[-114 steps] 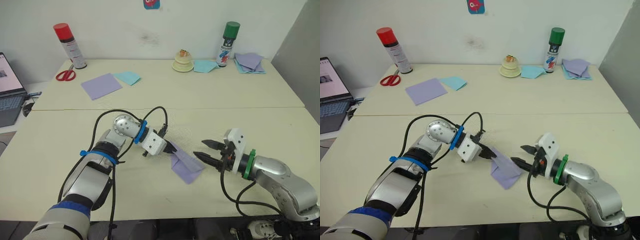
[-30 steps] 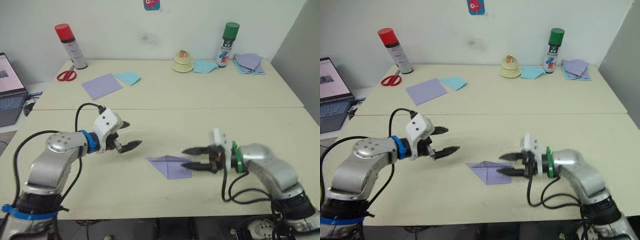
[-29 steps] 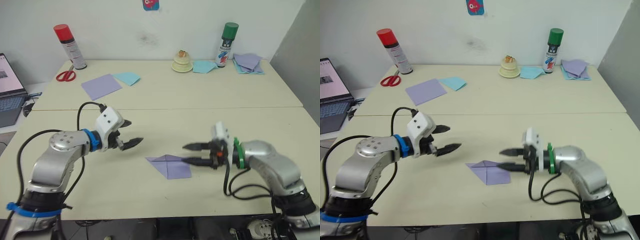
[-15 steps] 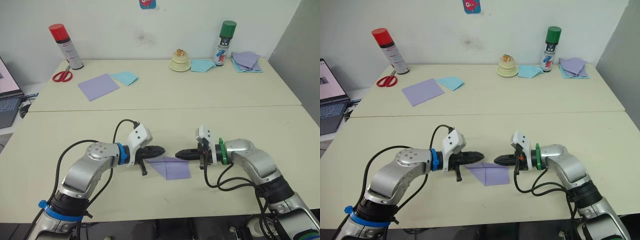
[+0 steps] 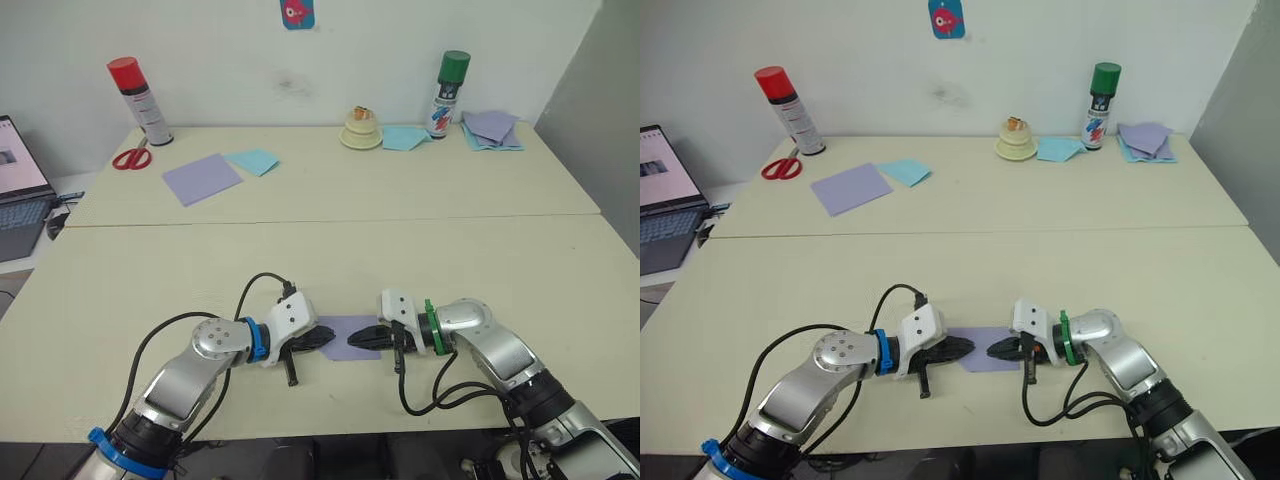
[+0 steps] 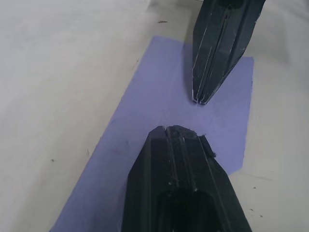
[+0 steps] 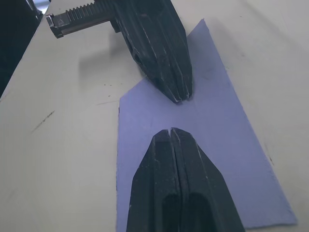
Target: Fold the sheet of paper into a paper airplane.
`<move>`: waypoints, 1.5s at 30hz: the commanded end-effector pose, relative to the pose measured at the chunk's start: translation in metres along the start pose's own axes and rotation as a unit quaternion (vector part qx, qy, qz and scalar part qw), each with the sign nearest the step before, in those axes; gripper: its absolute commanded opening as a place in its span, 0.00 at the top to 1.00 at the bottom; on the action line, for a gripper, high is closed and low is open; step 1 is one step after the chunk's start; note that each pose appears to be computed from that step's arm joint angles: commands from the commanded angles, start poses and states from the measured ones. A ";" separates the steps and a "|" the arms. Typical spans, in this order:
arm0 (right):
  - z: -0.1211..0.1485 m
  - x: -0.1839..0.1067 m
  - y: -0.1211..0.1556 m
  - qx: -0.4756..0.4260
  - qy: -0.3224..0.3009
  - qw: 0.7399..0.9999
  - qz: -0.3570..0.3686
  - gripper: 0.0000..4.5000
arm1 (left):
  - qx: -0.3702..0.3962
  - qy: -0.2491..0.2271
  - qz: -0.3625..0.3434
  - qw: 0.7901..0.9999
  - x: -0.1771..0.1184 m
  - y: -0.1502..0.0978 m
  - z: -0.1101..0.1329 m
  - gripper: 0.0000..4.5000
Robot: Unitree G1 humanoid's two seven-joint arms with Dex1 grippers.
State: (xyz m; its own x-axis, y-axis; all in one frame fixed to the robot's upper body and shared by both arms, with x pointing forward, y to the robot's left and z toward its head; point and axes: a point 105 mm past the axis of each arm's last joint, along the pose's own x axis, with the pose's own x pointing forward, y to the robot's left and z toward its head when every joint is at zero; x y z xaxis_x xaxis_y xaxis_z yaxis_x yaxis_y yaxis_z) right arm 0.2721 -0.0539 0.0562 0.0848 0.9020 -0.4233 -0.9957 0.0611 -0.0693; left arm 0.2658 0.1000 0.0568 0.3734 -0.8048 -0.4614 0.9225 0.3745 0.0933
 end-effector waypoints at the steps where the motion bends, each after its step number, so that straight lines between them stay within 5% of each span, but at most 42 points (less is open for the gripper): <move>1: -0.005 -0.006 -0.002 0.007 0.004 1.000 -0.010 1.00 | -0.035 0.021 0.052 0.998 -0.014 0.024 -0.012 1.00; 5: -0.003 -0.010 -0.005 0.000 -0.001 1.000 -0.019 1.00 | -0.044 0.015 0.076 0.996 -0.023 0.038 -0.011 1.00; 17: 0.008 -0.016 -0.003 -0.001 -0.023 1.000 -0.018 1.00 | -0.036 0.016 0.040 0.998 -0.013 0.029 -0.007 1.00; 20: 0.029 -0.031 -0.001 -0.020 -0.055 0.998 -0.001 0.87 | -0.017 0.035 0.027 0.999 -0.011 0.027 -0.016 1.00; 27: 0.043 -0.059 0.010 -0.159 -0.070 0.985 -0.012 0.33 | -0.009 0.038 0.015 0.999 -0.009 0.029 -0.017 1.00; 33: 0.017 -0.051 0.023 -0.280 -0.036 0.959 -0.005 0.33 | -0.008 0.040 0.007 0.999 -0.009 0.029 -0.018 1.00; 45: 0.014 -0.032 0.005 -0.280 -0.065 0.955 -0.072 0.33 | 0.000 0.042 0.007 0.999 -0.007 0.030 -0.019 1.00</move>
State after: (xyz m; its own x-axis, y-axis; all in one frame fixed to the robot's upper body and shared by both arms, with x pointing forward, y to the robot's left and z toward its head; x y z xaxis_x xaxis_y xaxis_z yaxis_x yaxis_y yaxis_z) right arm 0.2624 -0.0836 0.0700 0.1729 0.9340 -0.3126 -0.8122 -0.0443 -0.5816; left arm 0.2956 0.1247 0.0639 0.4137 -0.7779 -0.4731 0.9068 0.3986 0.1375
